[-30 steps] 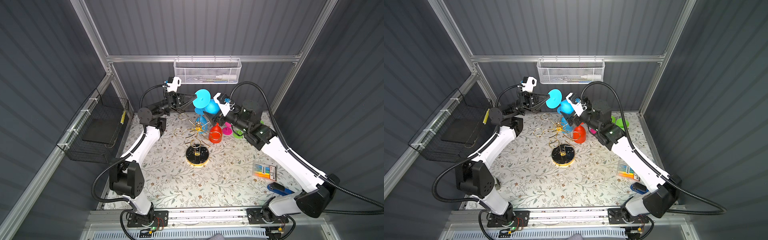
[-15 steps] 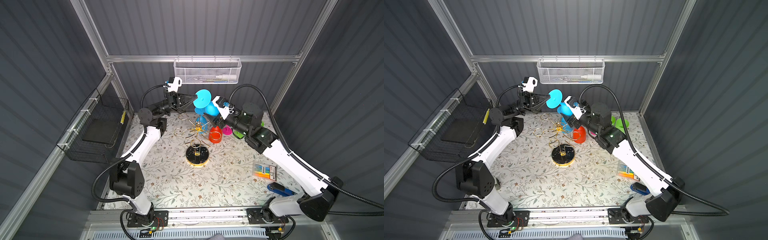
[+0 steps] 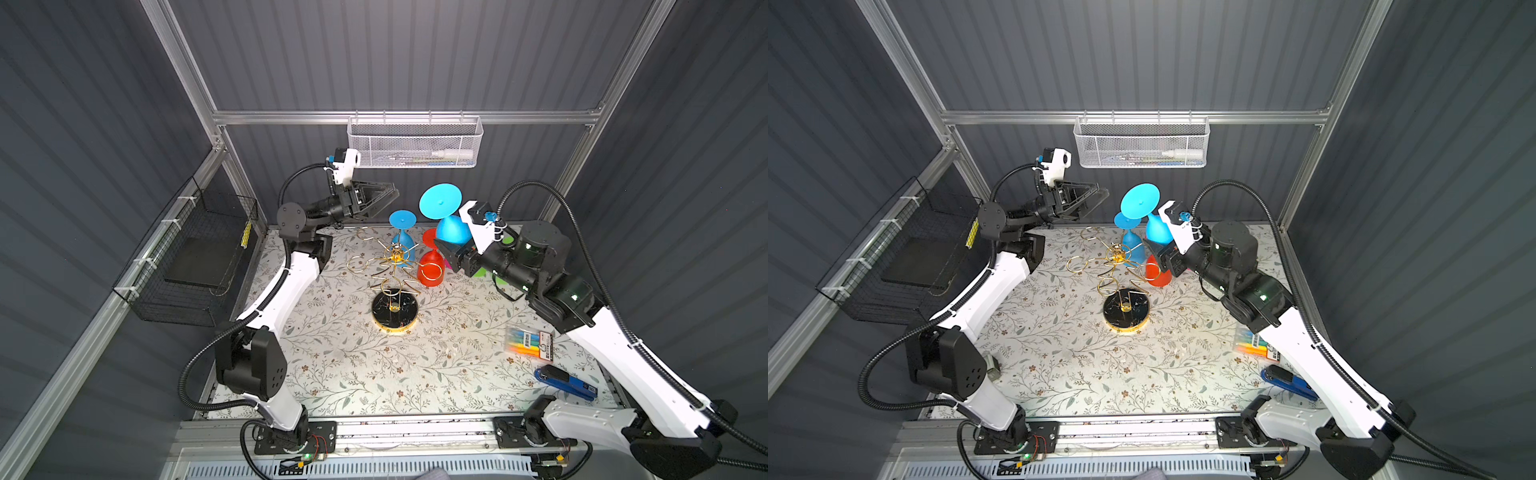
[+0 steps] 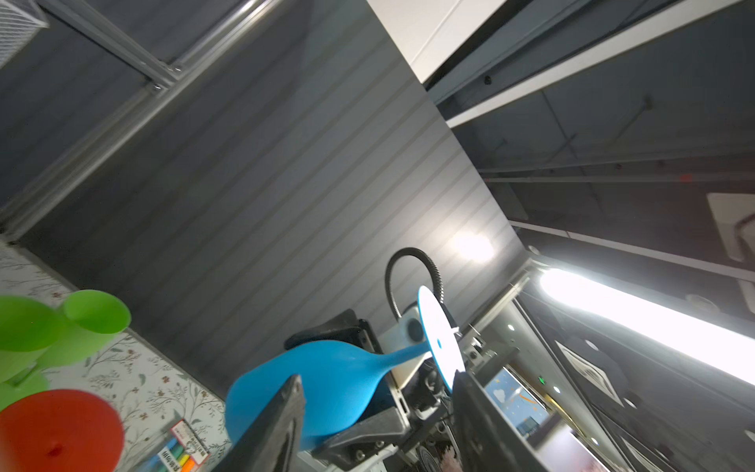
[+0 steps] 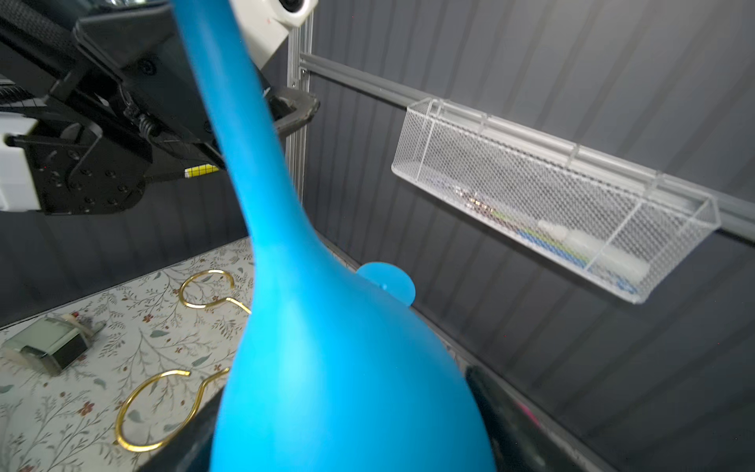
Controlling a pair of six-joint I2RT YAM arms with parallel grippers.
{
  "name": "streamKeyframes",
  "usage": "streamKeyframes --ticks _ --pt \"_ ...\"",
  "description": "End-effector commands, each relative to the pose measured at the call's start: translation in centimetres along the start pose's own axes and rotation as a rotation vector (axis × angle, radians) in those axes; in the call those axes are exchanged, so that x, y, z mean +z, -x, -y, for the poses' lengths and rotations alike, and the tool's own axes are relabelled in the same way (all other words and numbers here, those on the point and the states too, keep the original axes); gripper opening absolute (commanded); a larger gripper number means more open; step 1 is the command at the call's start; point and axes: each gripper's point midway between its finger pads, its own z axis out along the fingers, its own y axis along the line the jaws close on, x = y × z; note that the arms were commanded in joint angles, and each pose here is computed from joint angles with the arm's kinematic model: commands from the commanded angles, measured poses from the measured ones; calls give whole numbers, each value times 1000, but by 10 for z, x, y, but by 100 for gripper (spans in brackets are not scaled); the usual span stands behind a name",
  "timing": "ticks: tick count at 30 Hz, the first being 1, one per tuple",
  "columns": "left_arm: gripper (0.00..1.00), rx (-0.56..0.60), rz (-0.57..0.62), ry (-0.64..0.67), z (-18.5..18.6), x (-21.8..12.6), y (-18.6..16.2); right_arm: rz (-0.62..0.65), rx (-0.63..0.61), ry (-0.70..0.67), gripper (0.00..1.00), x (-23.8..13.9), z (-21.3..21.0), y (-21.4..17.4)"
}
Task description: Take the wine glass off the wine glass rack
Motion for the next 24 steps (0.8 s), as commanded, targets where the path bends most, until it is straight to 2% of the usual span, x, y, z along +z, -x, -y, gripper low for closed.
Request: streamKeyframes --ticks 1,4,10,12,15,18,24 --pt "62 303 18 192 -6 -8 -1 -168 129 -19 67 -17 0 -30" --pt "63 485 40 350 -19 -18 1 -250 194 -21 66 -28 -2 -42" --pt "65 796 72 447 -24 -33 3 -311 270 -22 64 -37 -5 -50" --pt "65 880 61 494 -43 -42 -5 -316 287 -10 63 -38 -8 -50" --pt "65 1012 46 491 -43 -44 -10 -340 299 -5 63 -35 -9 -54" --pt "62 1150 11 434 -41 -40 -23 -356 308 2 62 -30 -11 -55" --pt "59 1310 -39 363 -40 -31 -40 -379 322 26 61 -18 -14 -54"
